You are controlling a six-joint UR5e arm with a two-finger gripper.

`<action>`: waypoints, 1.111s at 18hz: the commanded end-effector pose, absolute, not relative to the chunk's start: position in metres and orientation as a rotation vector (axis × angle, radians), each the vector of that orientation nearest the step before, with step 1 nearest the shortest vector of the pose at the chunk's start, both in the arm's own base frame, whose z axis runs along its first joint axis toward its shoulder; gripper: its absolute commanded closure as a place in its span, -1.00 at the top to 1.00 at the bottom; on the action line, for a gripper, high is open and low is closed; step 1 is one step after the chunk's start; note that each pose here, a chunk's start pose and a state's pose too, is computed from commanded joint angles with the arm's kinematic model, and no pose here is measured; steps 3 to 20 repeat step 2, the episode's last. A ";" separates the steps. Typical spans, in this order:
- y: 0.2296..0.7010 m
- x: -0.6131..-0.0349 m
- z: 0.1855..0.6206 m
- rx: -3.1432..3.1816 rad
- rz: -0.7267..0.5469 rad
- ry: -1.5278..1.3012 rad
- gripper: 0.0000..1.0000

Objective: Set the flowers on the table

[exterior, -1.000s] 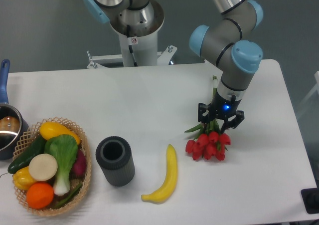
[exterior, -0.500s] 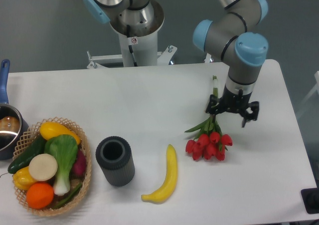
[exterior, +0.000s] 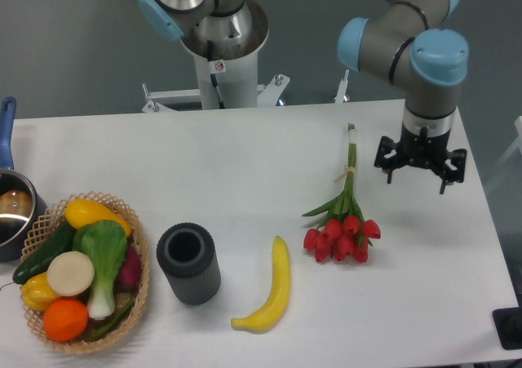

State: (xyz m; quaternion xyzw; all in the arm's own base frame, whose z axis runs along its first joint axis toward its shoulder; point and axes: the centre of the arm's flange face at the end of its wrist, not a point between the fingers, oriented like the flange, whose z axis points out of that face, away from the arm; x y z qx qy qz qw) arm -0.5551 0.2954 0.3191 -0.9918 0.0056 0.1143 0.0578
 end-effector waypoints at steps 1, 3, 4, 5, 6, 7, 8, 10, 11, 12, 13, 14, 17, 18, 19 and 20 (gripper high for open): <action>0.296 -0.555 0.320 -3.003 0.350 0.022 1.00; 0.297 -0.554 0.319 -3.005 0.348 0.024 1.00; 0.297 -0.554 0.319 -3.005 0.348 0.024 1.00; 0.297 -0.554 0.319 -3.005 0.348 0.024 1.00; 0.297 -0.554 0.319 -3.005 0.348 0.024 1.00; 0.297 -0.554 0.319 -3.005 0.348 0.024 1.00; 0.297 -0.554 0.319 -3.005 0.348 0.024 1.00; 0.297 -0.554 0.319 -3.005 0.348 0.024 1.00; 0.297 -0.554 0.319 -3.005 0.348 0.024 1.00; 0.297 -0.554 0.319 -3.005 0.348 0.024 1.00; 0.297 -0.554 0.319 -3.005 0.348 0.024 1.00; 0.297 -0.554 0.319 -3.005 0.348 0.024 1.00; 0.297 -0.554 0.319 -3.005 0.348 0.024 1.00; 0.297 -0.554 0.319 -3.005 0.348 0.024 1.00; 0.297 -0.554 0.319 -3.005 0.348 0.024 1.00; 0.297 -0.554 0.319 -3.005 0.348 0.024 1.00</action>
